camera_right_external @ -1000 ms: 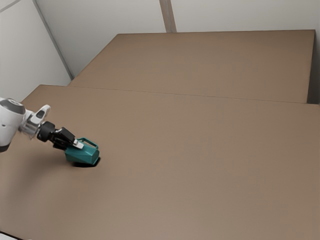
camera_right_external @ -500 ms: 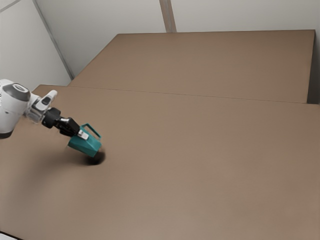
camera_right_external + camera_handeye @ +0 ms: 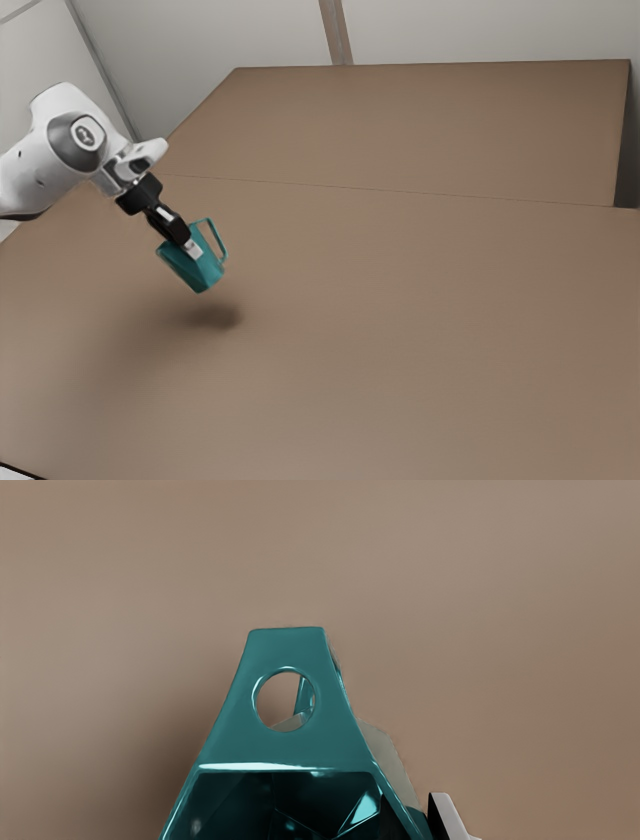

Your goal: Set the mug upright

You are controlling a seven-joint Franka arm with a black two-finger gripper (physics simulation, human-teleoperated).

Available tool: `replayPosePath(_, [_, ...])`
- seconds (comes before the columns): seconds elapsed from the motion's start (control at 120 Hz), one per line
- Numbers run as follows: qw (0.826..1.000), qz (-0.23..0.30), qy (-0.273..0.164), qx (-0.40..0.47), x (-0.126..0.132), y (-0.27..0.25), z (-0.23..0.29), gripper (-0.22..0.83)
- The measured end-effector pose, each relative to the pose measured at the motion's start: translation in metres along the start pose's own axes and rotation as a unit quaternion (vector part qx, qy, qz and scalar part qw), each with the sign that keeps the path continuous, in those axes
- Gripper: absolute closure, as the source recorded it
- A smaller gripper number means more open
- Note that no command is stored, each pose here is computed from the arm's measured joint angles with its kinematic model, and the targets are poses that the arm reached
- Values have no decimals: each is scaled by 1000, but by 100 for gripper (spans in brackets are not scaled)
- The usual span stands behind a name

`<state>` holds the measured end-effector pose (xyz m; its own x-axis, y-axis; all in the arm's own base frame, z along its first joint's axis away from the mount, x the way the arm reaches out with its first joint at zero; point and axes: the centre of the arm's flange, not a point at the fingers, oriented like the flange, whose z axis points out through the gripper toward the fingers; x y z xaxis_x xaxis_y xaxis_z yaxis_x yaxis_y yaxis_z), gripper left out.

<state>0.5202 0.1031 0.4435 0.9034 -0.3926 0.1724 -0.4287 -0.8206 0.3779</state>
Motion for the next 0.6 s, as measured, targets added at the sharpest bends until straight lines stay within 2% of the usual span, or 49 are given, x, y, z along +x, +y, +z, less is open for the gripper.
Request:
replayPosePath(0.158, [998,8,-33,49,-2,21,-4,77])
replayPosePath(0.375, [994,-9,-51,93,-20,39,1,77])
replayPosePath(0.6, [990,-18,-63,128,-22,58,25,77])
